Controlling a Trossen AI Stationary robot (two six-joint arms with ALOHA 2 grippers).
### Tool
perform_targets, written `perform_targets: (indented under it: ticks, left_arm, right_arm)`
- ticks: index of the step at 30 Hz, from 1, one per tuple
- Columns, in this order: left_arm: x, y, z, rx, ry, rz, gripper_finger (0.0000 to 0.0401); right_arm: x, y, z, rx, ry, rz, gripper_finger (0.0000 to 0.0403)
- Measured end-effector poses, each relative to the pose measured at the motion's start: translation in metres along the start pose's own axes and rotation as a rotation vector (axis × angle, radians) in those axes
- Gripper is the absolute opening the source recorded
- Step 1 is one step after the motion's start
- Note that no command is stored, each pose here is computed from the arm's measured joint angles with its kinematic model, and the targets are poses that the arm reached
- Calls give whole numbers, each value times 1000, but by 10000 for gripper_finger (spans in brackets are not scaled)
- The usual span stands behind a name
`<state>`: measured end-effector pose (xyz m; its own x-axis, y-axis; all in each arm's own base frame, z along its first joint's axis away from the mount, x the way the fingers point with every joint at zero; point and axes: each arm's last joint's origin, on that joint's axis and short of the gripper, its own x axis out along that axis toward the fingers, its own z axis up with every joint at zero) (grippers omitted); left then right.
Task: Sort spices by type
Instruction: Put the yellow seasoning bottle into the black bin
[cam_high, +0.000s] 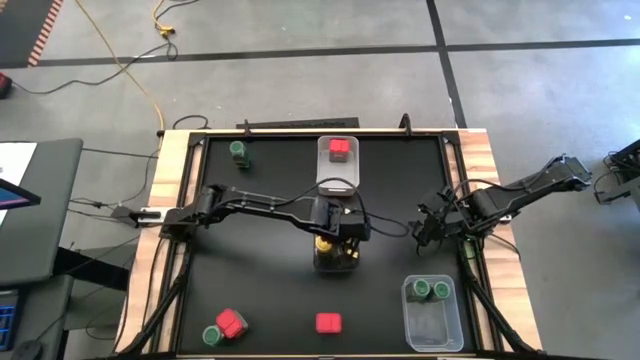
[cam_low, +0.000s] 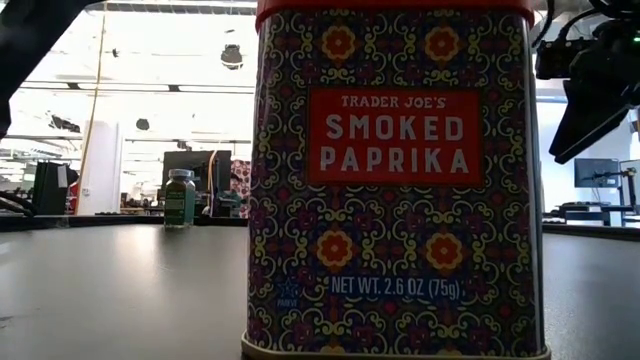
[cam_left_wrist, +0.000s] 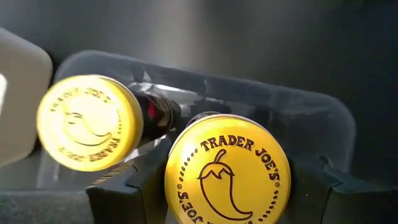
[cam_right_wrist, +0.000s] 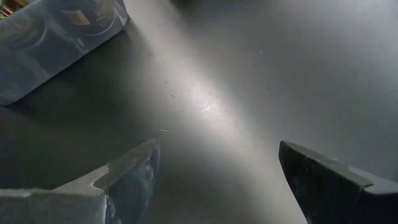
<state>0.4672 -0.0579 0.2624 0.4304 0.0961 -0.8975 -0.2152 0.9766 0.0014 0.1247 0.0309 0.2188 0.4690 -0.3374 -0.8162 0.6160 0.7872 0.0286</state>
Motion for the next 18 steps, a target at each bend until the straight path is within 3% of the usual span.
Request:
perform_targets:
  ticks: [18]
  left_arm:
    - [16,4,-1,-20,-15,-24,221]
  right_arm:
    - [0,0,0,-9,0,-1,356]
